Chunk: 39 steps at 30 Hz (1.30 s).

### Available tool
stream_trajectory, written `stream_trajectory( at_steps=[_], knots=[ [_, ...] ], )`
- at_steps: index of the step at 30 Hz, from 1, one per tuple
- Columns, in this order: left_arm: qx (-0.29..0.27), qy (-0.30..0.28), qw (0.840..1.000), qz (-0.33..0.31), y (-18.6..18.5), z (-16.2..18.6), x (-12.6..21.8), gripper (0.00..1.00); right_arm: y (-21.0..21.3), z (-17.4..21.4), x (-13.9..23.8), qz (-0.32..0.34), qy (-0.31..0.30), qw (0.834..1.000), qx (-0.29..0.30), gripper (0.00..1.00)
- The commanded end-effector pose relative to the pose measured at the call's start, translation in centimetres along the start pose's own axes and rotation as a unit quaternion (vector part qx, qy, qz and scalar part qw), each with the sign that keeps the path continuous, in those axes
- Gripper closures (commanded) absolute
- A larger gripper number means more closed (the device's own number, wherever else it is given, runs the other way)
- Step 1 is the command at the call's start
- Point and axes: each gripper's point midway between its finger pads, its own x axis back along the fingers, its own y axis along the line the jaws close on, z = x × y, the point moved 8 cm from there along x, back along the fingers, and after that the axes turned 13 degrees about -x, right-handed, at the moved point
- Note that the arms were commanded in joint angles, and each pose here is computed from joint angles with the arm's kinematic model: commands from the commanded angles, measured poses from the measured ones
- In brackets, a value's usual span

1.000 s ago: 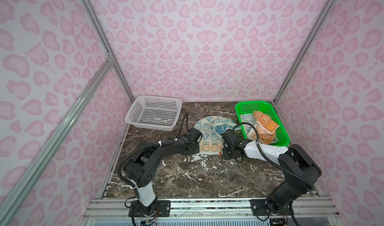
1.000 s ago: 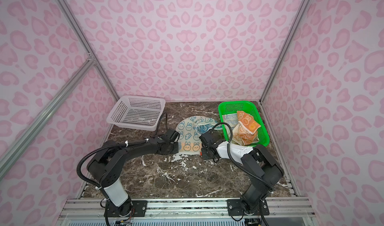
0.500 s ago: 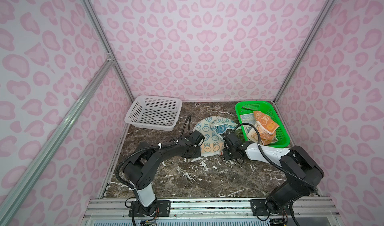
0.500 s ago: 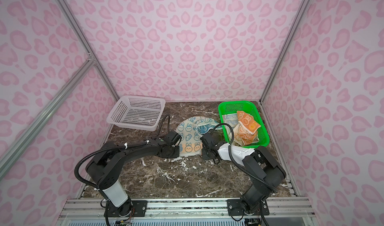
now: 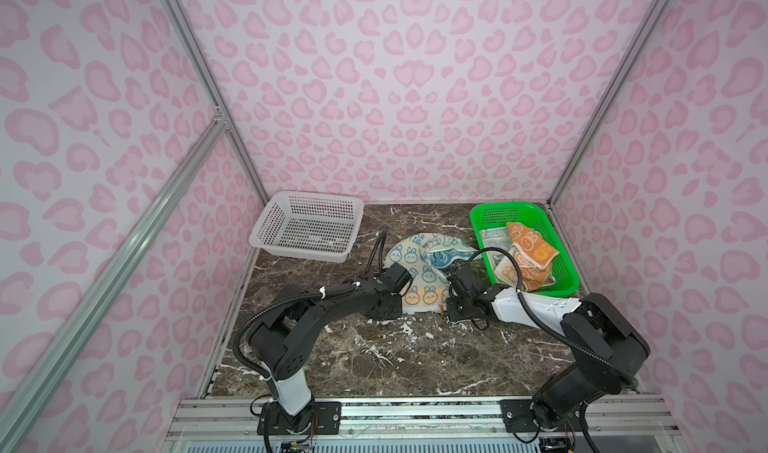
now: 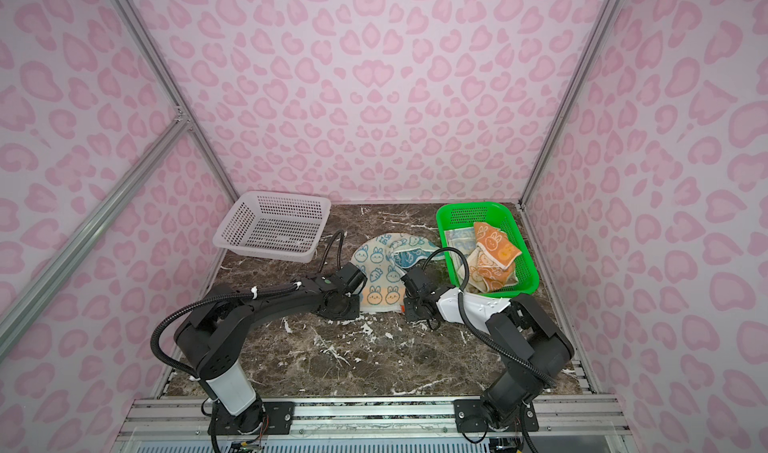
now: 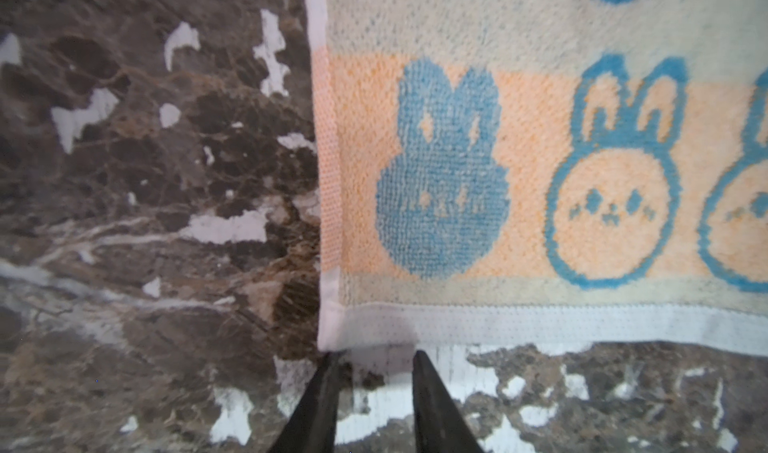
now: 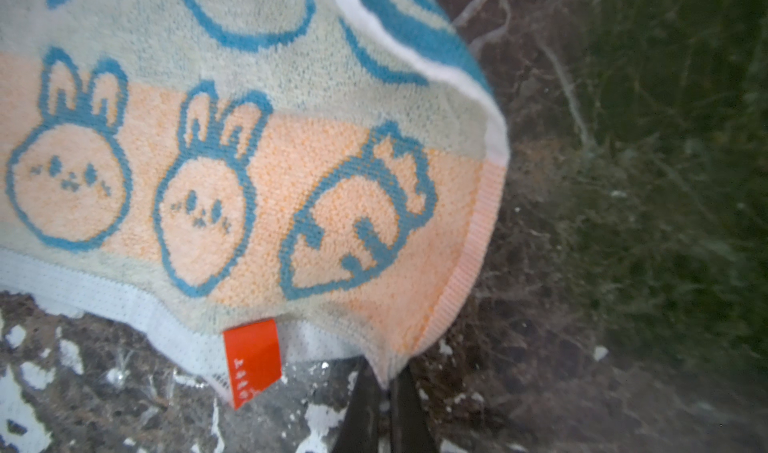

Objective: Fold and stack the towels

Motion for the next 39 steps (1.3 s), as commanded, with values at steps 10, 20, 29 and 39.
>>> stream_trajectory(
  at_steps=[10, 20, 29, 39],
  knots=[
    [0.022, 0.020, 0.998, -0.049, 1.8, 0.2, -0.8, 0.65, -1.2, 2.0, -0.2, 0.028, 0.054, 0.998, 0.008, 1.00],
    [0.030, 0.007, 0.999, -0.019, 0.6, -0.9, -1.2, 0.66, -1.4, 2.2, -0.2, 0.029, 0.054, 0.998, 0.011, 1.00],
    [0.029, 0.002, 1.000, -0.003, 0.0, -1.2, -1.2, 0.71, -1.3, 1.9, -0.1, 0.028, 0.055, 0.998, 0.014, 1.00],
    [0.028, -0.008, 1.000, -0.006, -0.4, -1.8, -1.1, 0.72, -1.1, 1.8, 0.1, 0.025, 0.056, 0.998, 0.018, 1.00]
  ],
)
